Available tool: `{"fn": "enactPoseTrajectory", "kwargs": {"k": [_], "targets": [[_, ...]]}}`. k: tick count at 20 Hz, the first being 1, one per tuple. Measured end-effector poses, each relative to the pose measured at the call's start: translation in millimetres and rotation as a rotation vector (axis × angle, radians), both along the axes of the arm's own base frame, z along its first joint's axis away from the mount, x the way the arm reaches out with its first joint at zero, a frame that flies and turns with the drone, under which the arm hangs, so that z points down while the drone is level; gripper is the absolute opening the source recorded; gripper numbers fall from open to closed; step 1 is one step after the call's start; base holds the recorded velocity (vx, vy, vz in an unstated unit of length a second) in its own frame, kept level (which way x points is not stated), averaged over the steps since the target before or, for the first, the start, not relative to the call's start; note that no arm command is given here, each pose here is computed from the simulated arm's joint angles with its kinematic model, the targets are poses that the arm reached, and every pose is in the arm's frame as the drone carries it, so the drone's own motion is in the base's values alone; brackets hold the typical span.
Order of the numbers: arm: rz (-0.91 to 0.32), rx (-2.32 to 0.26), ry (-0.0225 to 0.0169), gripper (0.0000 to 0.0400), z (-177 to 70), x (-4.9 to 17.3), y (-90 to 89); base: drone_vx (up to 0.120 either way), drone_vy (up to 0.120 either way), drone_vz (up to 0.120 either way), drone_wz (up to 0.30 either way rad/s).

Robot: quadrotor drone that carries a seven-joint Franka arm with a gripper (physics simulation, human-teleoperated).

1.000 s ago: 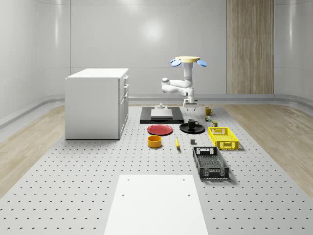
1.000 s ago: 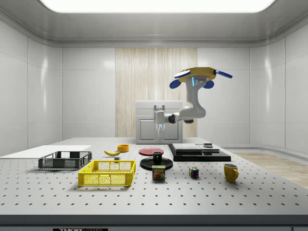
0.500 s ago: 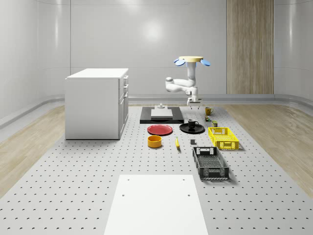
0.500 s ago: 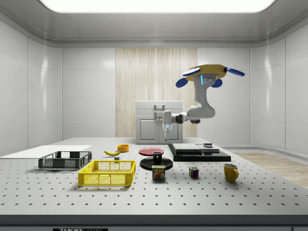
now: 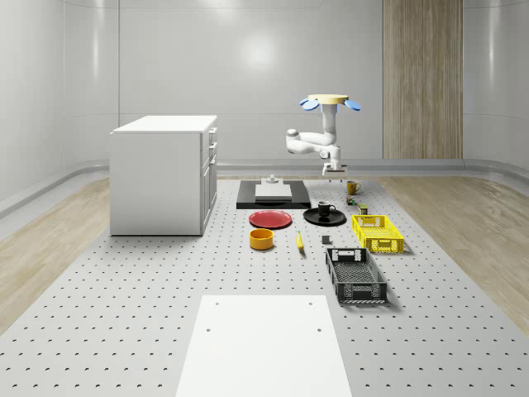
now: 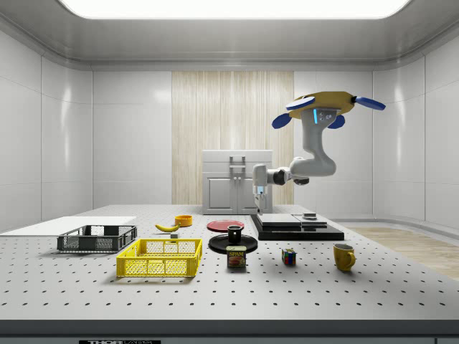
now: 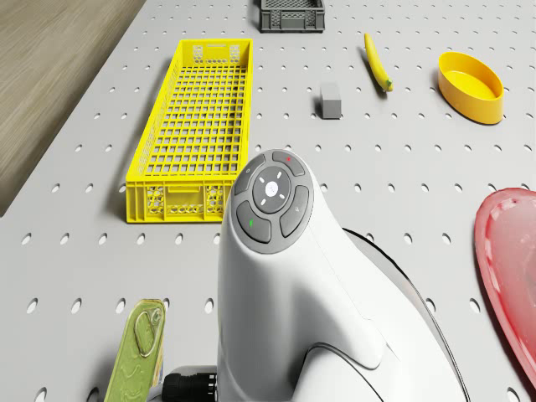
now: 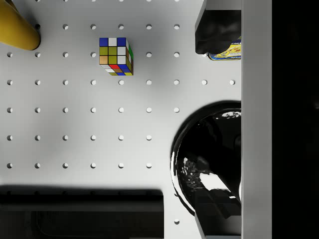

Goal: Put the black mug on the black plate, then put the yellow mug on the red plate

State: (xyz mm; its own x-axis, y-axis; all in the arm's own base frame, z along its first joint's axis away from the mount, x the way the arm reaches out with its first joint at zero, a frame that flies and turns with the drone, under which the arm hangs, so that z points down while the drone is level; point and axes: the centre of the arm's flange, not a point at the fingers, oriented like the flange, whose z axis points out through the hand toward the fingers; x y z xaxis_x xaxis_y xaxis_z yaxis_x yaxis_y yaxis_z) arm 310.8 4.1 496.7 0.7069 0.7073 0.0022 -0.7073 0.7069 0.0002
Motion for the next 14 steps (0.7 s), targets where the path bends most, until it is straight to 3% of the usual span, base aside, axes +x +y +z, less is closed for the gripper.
{"fn": "enactPoseTrajectory", "kwargs": {"k": [14], "targets": [[0.000, 0.000, 0.0000, 0.0400, 0.0, 0.0, 0.0, -0.120, 0.120, 0.000, 0.000]]}}
